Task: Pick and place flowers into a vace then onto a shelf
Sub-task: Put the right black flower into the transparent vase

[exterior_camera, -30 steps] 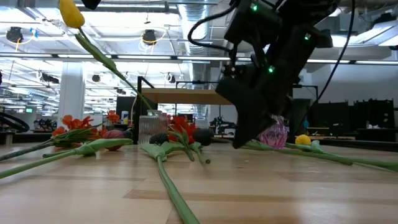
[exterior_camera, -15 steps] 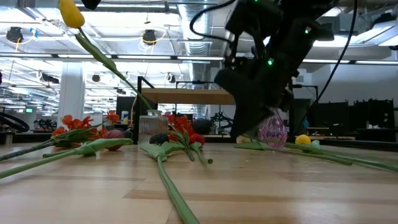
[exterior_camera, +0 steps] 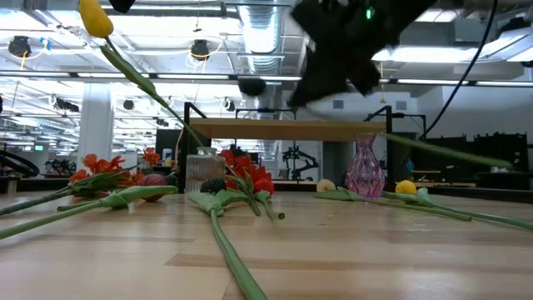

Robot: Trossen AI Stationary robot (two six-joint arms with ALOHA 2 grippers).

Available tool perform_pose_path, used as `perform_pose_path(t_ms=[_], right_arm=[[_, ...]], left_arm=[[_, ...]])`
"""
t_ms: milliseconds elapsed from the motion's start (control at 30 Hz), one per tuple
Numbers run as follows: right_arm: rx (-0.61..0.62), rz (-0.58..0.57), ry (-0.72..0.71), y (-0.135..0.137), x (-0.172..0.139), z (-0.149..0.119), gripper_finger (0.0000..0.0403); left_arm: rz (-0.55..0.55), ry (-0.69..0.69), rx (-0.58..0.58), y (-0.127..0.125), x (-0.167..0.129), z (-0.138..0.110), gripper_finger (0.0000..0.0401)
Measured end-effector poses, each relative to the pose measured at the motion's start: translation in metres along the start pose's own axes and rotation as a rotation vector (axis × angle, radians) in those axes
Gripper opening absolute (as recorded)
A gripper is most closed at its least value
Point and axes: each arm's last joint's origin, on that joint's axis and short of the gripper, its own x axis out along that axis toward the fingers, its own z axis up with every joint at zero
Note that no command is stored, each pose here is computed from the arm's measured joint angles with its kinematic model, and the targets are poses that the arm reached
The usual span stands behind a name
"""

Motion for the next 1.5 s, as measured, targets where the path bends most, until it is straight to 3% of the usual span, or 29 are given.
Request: perform_pose_path(t_ms=[433, 733, 1033, 1133, 1267, 1400, 1500], right_arm=[[-0.139, 0.160, -0.432, 0.008, -0.037, 0.056, 0.0003], [-0.203, 0.361, -0.767, 0.003, -0.049, 0.090, 0.0001], [-0.195, 0.524, -1.042, -0.045, -0.037, 0.120, 0.0001], [-0.147, 0.616, -1.134, -0.072, -0.027, 0.114, 0.0001], [-0.094, 0.637, -1.302, -0.110, -0.016, 0.093, 0.0000], [-0.083, 0.601, -1.251, -0.129, 0.001, 0.086, 0.0000], [-0.062, 0.600, -1.266, -0.124, 0.015, 0.087, 0.0000]], left_arm=[[0.000, -0.001, 0.001, 0.000, 0.000, 0.000, 0.0096], [-0.001, 0.000, 0.033, 0.000, 0.000, 0.000, 0.0096], [-0.006, -0.026, 0.103, -0.001, 0.000, 0.002, 0.0096], [-0.005, -0.027, 0.124, -0.001, 0.000, 0.002, 0.0096], [0.009, -0.028, 0.154, 0.000, 0.000, 0.003, 0.0096], [0.071, -0.037, 0.156, 0.002, 0.000, 0.003, 0.0096], [0.125, -0.042, 0.131, 0.003, 0.000, 0.003, 0.0096]])
